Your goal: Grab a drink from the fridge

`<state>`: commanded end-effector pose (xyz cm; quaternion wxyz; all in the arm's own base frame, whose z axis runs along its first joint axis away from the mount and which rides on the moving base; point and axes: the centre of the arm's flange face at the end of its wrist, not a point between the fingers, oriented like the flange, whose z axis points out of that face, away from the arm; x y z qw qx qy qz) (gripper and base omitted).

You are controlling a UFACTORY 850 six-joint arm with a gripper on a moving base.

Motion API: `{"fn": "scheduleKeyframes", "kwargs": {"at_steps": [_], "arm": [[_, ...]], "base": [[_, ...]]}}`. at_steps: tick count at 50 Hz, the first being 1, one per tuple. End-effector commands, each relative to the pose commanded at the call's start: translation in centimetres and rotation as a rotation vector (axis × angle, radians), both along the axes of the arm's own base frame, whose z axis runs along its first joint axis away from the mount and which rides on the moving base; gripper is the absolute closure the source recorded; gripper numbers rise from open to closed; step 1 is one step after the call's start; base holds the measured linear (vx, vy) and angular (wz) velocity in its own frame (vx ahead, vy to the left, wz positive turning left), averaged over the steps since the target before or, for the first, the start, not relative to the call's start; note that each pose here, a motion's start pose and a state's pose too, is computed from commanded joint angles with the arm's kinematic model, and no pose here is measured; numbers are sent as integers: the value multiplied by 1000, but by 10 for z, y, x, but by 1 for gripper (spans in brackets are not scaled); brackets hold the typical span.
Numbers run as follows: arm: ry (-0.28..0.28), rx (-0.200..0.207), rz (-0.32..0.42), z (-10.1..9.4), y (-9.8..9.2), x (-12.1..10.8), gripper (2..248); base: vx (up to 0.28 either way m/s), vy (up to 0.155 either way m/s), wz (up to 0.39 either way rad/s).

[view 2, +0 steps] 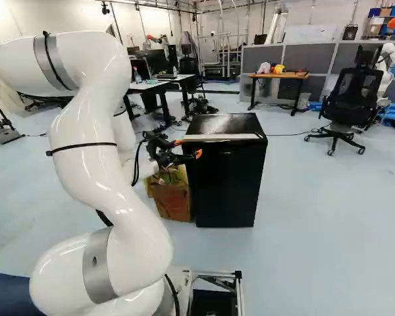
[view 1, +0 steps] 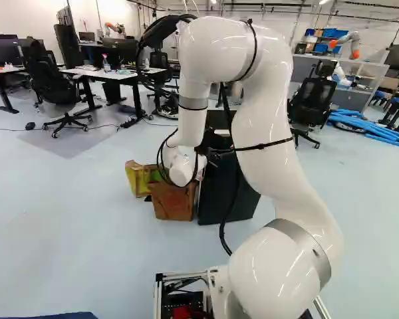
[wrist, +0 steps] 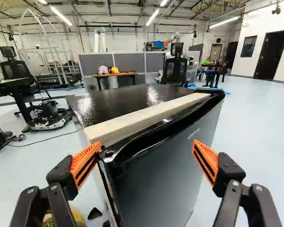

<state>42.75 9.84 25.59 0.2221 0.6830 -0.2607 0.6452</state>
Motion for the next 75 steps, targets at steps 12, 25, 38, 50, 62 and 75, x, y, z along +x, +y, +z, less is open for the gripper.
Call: {"fn": "scheduleKeyframes", "kwargs": {"at_steps": [12,25,38,50,62,75], "arm": [[14,-6,-8,1,-3,-14,3],[29,-12,-25,3,-6,-29,3],[44,-19,-45,4,-10,-44,3],[57,-26,-63,5,-14,-58,3],[71,-34,-81,6,-17,-72,3],[88,-44,-97,7,-22,-90,3]], "base": [[0,0,0],[0,0,0],[0,0,0],[0,0,0],[0,0,0],[0,0,0]]}}
